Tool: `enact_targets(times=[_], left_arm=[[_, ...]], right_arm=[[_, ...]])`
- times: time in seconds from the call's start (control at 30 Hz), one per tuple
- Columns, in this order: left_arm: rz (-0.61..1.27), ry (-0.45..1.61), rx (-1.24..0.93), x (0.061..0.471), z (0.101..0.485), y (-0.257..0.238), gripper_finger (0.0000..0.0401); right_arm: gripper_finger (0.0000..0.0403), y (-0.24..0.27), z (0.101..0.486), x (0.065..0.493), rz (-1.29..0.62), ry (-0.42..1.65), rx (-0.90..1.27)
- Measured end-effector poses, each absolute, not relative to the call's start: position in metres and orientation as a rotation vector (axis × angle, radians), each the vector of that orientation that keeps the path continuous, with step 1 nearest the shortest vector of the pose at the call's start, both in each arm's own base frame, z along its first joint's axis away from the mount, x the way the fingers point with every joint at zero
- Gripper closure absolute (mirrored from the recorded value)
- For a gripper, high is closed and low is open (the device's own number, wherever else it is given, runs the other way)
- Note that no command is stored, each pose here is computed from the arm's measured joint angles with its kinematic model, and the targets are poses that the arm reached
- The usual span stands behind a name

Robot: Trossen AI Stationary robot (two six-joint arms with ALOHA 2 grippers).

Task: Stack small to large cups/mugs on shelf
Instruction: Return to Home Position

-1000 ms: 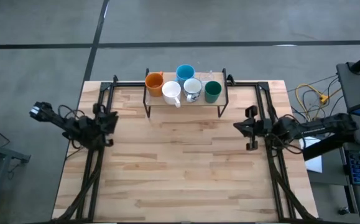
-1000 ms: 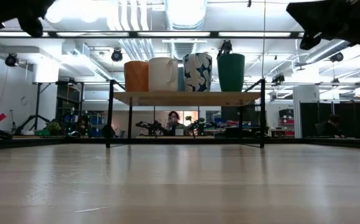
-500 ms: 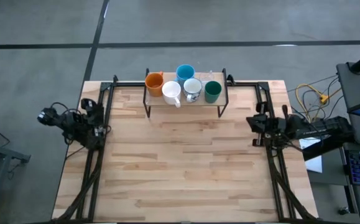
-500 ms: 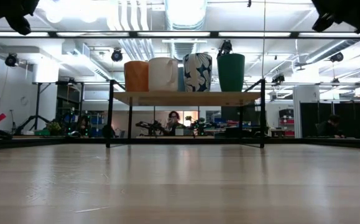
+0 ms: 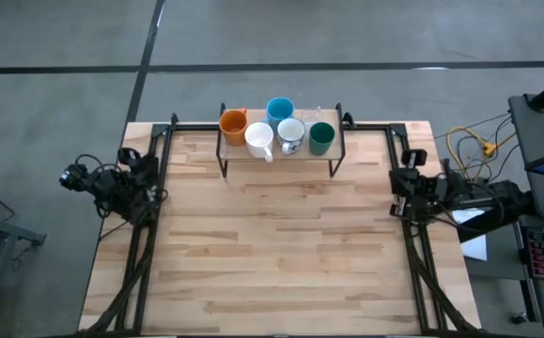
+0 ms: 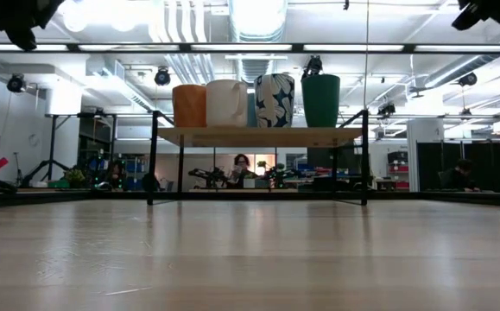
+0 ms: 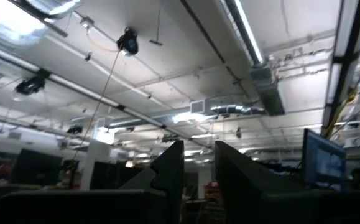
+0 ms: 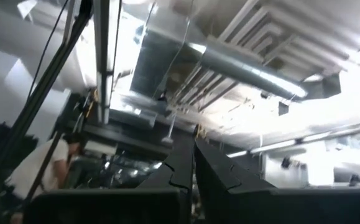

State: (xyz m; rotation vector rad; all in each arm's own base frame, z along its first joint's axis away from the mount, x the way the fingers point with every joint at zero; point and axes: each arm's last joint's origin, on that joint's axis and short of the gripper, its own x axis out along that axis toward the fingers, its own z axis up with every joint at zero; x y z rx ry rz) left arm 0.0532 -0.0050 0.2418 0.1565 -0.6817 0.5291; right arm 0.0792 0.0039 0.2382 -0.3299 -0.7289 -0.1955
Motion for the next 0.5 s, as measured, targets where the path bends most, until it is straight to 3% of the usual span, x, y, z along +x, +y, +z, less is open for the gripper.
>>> enact_targets(times=[0.23, 0.37, 0.5], left_arm=[[0.715, -0.504, 0.086, 0.054, 0.236, 0.0, 0.0326], [0.852, -0.266, 0.064, 0.058, 0.226, 0.0, 0.0326], [0.871, -0.187, 0.026, 0.058, 0.223, -0.002, 0.0326]], right_arm=[[0.0394, 0.002, 0.243, 0.064, -0.237, -0.816, -0.317], [0.0394, 0.0, 0.234, 0.071, -0.271, -0.685, -0.223], [0.0394, -0.001, 0.227, 0.08, -0.249, -0.497, -0.122]])
